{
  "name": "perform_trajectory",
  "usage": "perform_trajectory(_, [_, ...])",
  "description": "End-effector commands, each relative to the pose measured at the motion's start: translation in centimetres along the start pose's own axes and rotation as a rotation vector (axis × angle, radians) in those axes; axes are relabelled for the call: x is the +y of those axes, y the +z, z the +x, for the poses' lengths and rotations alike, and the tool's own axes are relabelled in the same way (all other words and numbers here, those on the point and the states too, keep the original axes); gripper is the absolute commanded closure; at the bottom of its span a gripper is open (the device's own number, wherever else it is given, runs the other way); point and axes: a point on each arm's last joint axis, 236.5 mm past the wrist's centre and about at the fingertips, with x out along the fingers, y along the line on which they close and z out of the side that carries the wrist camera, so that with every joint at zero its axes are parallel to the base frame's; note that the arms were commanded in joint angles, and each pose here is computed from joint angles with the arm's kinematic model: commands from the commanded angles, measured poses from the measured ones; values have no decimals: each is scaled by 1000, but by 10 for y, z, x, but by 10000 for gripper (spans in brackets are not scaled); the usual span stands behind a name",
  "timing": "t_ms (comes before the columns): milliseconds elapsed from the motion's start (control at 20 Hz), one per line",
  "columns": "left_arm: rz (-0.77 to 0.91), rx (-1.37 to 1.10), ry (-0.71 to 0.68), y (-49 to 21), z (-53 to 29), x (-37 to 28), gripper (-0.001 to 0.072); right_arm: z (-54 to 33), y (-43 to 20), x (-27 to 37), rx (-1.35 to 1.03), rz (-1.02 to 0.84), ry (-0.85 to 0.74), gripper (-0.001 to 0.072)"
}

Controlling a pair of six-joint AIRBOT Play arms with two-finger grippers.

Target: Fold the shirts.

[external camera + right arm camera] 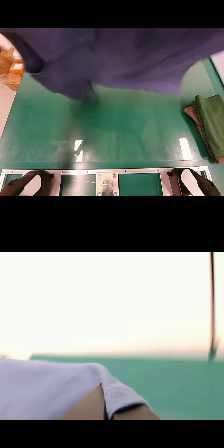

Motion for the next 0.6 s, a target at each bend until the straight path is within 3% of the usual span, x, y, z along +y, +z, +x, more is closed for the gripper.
perform_trajectory(0, [206, -293, 143, 91, -104, -67, 684, -51, 60, 66, -152, -222, -23, 695])
perform_trajectory(250, [127, -61, 271, 35, -99, -30, 683, -36, 23, 41, -42, -121, -29, 695])
perform_trajectory(400, [-26, 142, 220, -38, -45, 13, 683, 3, -45, -12, 97, 74, -23, 695])
perform_trajectory(550, [-244, 357, 100, -147, 26, 54, 683, 59, -153, -61, 265, 282, -13, 696])
